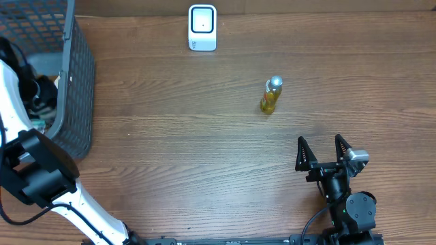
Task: Scan the item barcode
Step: 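Grasp the green-capped jar in the basket with the left gripper, then carry the green-capped jar toward the scanner with the left gripper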
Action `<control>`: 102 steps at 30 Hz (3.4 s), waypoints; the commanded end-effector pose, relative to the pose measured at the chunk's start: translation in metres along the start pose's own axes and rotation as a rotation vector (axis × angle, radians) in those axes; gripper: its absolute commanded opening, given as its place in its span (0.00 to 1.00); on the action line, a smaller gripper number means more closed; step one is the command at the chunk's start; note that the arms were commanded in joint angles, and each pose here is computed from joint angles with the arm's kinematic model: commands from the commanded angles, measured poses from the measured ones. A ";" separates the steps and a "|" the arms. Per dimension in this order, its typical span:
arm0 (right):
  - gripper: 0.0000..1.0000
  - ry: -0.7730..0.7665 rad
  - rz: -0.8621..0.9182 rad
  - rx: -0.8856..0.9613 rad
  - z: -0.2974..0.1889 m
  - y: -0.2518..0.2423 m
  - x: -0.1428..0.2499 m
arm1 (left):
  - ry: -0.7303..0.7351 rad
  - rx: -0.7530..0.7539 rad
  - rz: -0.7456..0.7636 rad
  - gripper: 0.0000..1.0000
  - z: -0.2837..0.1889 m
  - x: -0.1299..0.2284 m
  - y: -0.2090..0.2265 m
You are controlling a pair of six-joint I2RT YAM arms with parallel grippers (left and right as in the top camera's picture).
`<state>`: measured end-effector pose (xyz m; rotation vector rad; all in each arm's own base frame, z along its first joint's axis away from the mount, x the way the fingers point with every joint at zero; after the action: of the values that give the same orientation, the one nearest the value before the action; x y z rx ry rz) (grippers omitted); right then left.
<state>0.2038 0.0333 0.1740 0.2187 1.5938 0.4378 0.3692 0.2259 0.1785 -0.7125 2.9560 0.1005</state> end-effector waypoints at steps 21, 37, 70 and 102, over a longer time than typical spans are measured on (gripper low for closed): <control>1.00 0.000 -0.005 -0.008 0.000 0.000 0.003 | -0.551 0.648 0.033 0.14 -0.257 0.019 -0.078; 1.00 0.000 -0.005 -0.008 0.000 0.000 0.003 | -0.533 0.803 0.475 0.04 -0.304 0.100 -0.218; 1.00 0.000 -0.005 -0.007 0.000 0.000 0.002 | -0.116 0.154 0.519 0.04 -0.144 0.218 -0.352; 1.00 0.000 -0.005 -0.008 0.000 0.000 0.003 | -0.009 0.146 0.264 0.12 0.002 0.271 -0.397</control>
<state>0.2038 0.0332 0.1740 0.2187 1.5937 0.4372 0.3180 -0.2451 0.1320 -0.2844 2.9928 -0.0784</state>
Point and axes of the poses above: each gripper's point midway between its finger pads, its own z axis out along the fingers, its own y axis along the line the jaws close on, x = y × z, the point moved 4 cm from there along -z, back along the fingers, and after that the axes turned 8 degrees about z, right-handed, at the moved point
